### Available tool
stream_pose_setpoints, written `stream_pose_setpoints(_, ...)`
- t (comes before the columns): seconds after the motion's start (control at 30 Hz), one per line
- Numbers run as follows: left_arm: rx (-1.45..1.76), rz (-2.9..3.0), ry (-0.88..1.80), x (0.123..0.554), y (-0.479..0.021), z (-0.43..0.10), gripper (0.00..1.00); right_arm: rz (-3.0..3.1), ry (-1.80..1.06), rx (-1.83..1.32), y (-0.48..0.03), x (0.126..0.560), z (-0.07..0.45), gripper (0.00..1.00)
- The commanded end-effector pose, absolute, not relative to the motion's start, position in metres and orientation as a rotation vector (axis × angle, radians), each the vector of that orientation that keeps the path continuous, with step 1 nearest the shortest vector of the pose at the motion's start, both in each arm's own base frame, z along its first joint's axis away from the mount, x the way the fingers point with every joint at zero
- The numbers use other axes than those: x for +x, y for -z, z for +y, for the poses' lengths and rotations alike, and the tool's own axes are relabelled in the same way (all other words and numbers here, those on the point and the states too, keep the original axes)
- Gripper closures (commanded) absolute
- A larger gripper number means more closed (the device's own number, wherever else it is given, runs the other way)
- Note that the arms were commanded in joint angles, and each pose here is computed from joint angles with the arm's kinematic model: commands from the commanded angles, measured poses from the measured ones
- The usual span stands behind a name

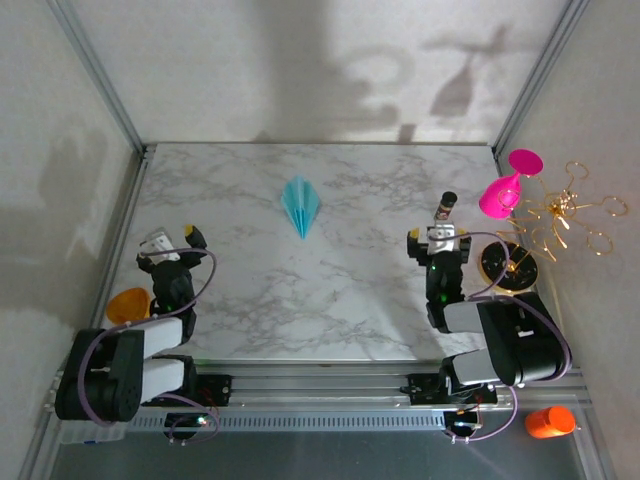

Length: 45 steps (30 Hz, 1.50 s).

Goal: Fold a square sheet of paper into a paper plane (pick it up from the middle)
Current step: Reset both arms

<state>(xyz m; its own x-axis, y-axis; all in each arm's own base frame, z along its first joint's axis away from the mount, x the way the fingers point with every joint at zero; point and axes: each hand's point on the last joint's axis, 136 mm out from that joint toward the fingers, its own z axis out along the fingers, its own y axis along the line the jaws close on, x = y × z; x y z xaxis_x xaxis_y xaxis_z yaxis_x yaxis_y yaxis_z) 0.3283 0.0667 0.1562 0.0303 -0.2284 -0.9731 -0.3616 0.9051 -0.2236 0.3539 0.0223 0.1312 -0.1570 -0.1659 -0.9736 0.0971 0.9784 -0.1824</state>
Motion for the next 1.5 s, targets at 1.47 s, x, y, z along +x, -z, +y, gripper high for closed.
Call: stream_pose_setpoints(1.47,-0.301,1.647,-0.047,0.373,-0.130,0.022,0.01,1.673,0.037,0.085,-0.127,0.371,-0.004,0.01)
